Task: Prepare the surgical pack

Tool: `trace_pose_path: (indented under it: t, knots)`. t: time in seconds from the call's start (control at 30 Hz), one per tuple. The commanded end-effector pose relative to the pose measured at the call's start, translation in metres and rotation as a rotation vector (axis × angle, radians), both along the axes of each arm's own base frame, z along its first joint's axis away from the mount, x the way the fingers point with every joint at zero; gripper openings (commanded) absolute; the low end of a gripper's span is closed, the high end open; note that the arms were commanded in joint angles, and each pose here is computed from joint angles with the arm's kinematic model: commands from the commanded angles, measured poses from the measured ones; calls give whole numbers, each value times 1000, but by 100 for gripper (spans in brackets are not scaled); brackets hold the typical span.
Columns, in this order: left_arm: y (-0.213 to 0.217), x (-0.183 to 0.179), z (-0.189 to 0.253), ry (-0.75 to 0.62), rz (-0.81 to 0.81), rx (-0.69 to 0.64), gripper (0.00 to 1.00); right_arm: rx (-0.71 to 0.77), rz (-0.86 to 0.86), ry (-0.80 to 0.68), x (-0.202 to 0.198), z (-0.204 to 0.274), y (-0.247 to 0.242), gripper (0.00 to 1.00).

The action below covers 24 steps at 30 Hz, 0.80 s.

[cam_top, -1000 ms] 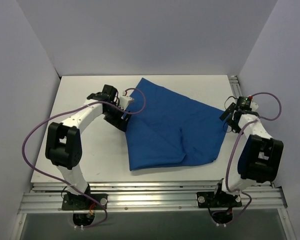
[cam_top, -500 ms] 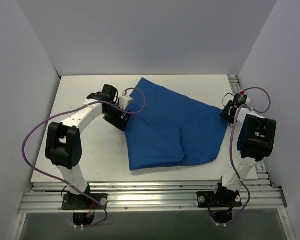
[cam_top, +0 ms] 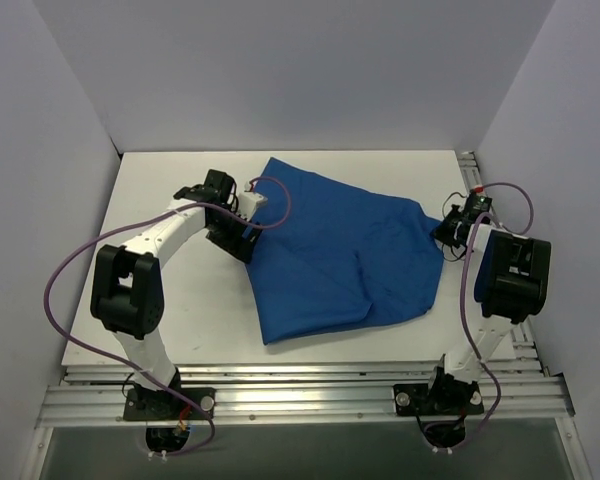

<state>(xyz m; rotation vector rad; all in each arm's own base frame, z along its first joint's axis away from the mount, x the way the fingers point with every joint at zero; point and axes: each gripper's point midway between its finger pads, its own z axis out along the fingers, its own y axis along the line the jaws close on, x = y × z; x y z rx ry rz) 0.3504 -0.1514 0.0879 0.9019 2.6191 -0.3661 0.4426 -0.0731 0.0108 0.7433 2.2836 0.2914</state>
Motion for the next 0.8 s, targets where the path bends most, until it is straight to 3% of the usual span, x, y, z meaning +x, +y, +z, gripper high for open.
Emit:
trace_pose_path:
  t: [0.0, 0.17, 0.77]
  knots:
    - [-1, 8, 24, -69, -2, -12, 84, 88, 45, 41, -28, 21, 31, 0]
    - [7, 10, 21, -82, 13, 18, 84, 49, 84, -83, -25, 85, 56, 0]
    - [33, -1, 4, -49, 30, 76, 83, 93, 328, -340, -50, 211, 217, 0]
